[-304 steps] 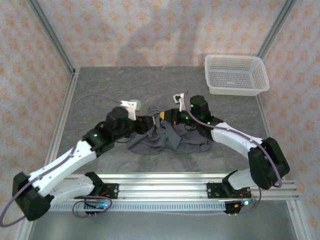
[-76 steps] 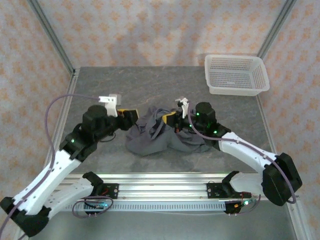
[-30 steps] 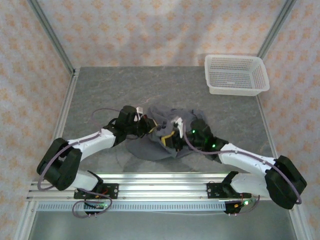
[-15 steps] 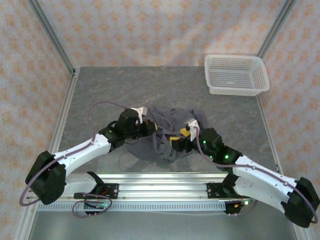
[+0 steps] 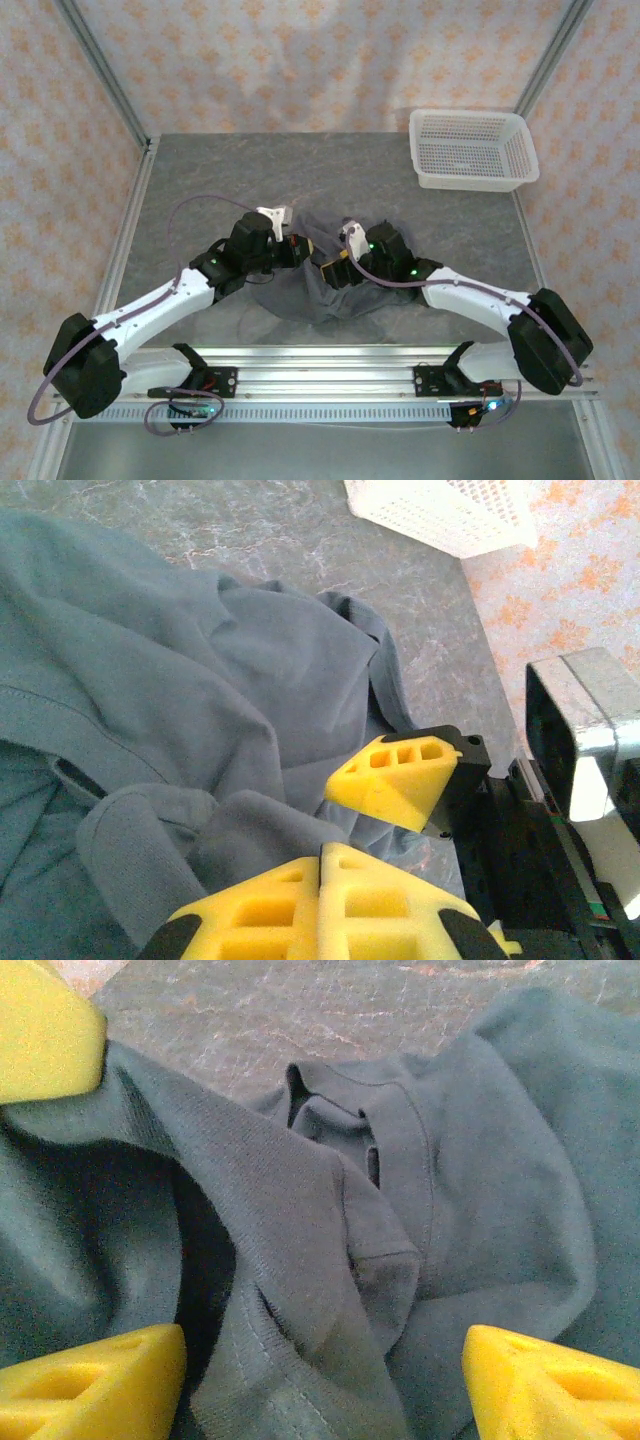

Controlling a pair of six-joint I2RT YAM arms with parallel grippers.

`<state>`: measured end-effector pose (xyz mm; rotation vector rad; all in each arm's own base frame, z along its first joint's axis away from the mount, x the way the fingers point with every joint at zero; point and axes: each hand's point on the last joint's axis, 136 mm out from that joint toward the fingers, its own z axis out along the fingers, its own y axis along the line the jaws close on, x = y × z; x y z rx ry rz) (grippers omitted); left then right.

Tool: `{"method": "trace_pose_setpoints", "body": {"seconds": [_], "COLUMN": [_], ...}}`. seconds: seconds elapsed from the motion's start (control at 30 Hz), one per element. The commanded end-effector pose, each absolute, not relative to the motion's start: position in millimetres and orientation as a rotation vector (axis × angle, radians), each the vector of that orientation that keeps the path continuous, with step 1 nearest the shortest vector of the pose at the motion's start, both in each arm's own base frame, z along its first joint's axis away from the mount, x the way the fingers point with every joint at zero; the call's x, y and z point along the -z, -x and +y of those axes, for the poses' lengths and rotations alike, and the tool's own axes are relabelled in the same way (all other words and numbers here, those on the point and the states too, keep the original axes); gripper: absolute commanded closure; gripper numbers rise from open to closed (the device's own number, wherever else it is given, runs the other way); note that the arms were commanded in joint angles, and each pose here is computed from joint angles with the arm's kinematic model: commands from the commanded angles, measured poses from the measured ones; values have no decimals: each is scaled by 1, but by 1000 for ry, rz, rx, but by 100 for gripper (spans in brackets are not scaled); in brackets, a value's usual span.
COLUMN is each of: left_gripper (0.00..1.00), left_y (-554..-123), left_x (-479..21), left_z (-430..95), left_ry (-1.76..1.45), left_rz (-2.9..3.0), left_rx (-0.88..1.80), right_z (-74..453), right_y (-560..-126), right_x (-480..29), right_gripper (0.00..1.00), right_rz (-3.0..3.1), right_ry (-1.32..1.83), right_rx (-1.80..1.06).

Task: Fold the inside-out t-shirt
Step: Turn the T-shirt inside out at the center of the table.

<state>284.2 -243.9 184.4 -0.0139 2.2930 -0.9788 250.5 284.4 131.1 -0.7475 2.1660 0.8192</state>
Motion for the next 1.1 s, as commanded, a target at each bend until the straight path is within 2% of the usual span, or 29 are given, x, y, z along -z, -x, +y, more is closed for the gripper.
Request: {"method": "trace_pose_setpoints", "body": {"seconds": [0.0, 0.23, 0.3, 0.4, 0.47, 0.53, 0.6, 0.73, 0.77, 0.9, 0.97, 1.07], "left_gripper": [100, 100, 100, 100, 100, 100, 100, 66, 60, 54, 50, 49], "left_y": [-287, -288, -288, -289, -291, -294, -296, -303, -303, -303, -298, -284], "left_x": [-189, -190, -191, -184, -173, -158, -142, -122, -118, -120, -138, -178], "left_z": [-241, -242, -242, -232, -218, -202, -192, -194, -193, -177, -168, -167], "left_ry": [4, 3, 5, 46, 105, 160, 184, 170, 167, 123, 74, -72], "left_rz": [2289, 2282, 2277, 2304, 2338, 2370, 2398, 2405, 2405, 2355, 2300, 2167], "left_rx": [932, 937, 935, 869, 777, 681, 605, 587, 573, 447, 375, 279], "right_z": [286, 284, 278, 281, 284, 285, 287, 291, 292, 292, 293, 299], "right_y": [-249, -244, -254, -258, -255, -250, -243, -233, -233, -245, -248, -251], "right_x": [-136, -119, -107, -113, -126, -143, -160, -194, -198, -205, -208, -203], "right_gripper": [27, 29, 34, 59, 72, 90, 98, 100, 100, 100, 100, 100], "right_rz": [2130, 2162, 2192, 2191, 2163, 2122, 2078, 1997, 1989, 2028, 2056, 2108], "right_ry": [758, 799, 765, 747, 742, 735, 732, 703, 682, 568, 532, 536], "right_rx": [-839, -821, -741, -752, -796, -840, -900, -1024, -1044, -1080, -1101, -1113]}}
